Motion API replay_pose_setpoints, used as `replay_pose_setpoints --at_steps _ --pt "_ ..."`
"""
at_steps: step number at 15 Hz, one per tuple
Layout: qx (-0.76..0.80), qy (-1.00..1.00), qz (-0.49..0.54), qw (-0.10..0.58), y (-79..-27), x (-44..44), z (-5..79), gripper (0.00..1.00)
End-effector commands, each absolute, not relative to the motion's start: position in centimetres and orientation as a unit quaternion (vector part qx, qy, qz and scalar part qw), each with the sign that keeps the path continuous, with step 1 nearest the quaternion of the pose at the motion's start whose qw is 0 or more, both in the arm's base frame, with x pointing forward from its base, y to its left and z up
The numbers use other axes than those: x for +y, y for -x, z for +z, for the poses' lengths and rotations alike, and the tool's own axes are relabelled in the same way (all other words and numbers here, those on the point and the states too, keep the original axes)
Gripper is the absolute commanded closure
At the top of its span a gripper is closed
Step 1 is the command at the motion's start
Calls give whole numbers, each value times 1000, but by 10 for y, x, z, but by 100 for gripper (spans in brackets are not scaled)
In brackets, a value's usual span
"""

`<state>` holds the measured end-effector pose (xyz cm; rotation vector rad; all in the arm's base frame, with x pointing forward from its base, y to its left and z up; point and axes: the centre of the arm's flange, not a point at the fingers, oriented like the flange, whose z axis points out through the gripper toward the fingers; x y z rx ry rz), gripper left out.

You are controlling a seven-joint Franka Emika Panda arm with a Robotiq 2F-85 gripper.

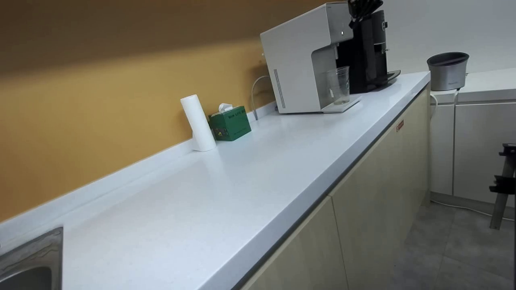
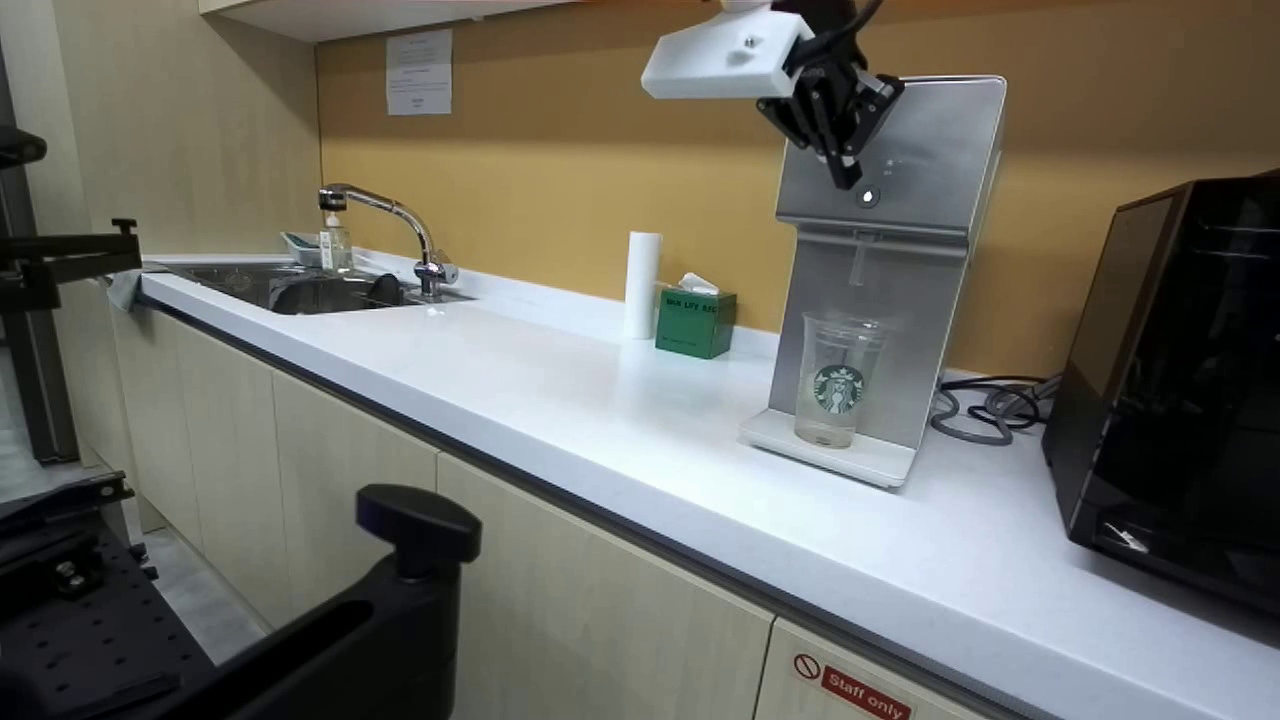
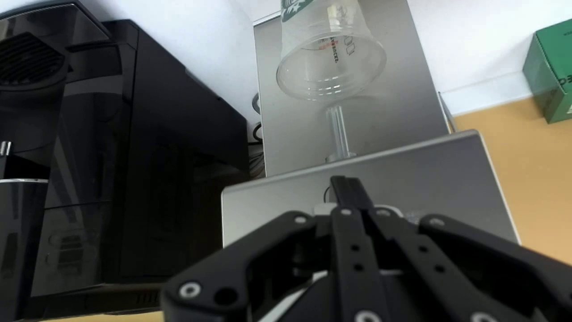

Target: Press one button on the coffeemaker.

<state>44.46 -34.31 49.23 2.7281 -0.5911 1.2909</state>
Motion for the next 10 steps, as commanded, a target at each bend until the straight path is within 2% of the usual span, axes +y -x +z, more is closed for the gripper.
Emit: replay_pose_setpoints --at_steps 1,10 --pt "-184 -884 430 20 -464 -368 483 100" --pt "-172 -878 446 0 -481 -377 473 100"
